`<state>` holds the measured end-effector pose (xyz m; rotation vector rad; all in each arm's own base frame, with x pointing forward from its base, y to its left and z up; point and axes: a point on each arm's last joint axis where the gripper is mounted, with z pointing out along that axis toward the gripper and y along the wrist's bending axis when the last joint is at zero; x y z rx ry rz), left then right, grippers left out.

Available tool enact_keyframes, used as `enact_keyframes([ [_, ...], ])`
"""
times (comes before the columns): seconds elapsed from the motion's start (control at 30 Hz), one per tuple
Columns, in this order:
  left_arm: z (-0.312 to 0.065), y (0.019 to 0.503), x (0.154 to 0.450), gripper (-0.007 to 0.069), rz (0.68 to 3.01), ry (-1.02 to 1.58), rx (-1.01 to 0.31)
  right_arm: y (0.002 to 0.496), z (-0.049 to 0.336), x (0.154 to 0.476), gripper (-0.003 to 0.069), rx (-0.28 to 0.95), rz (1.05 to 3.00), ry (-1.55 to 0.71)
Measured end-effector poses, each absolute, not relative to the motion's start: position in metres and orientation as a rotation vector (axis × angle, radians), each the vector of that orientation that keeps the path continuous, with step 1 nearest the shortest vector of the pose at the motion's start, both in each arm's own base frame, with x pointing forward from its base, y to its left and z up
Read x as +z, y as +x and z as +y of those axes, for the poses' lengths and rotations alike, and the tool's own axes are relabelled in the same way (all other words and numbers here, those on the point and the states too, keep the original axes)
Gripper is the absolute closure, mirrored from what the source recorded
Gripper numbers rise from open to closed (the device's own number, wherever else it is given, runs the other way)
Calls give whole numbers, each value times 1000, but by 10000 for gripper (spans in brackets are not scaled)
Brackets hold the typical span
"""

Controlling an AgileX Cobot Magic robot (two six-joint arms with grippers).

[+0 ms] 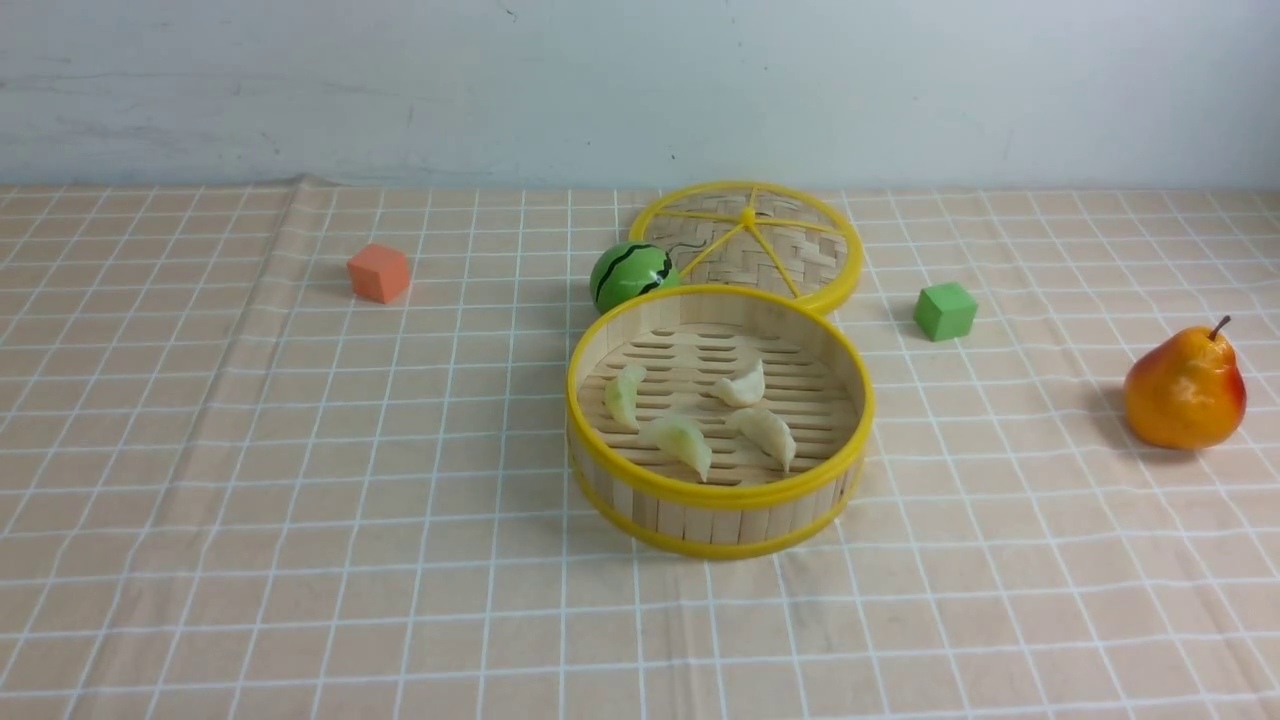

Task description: Put the dumplings into the steamer on the table with the brown tablecloth.

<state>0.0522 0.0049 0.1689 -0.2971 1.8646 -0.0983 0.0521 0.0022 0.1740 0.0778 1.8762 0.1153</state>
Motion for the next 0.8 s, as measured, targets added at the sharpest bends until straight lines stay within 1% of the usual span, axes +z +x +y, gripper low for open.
enact_keyframes([
  [0.8, 5, 52, 169, 638, 1866, -296, -98, 52, 2, 174, 575, 117, 1876, 80],
])
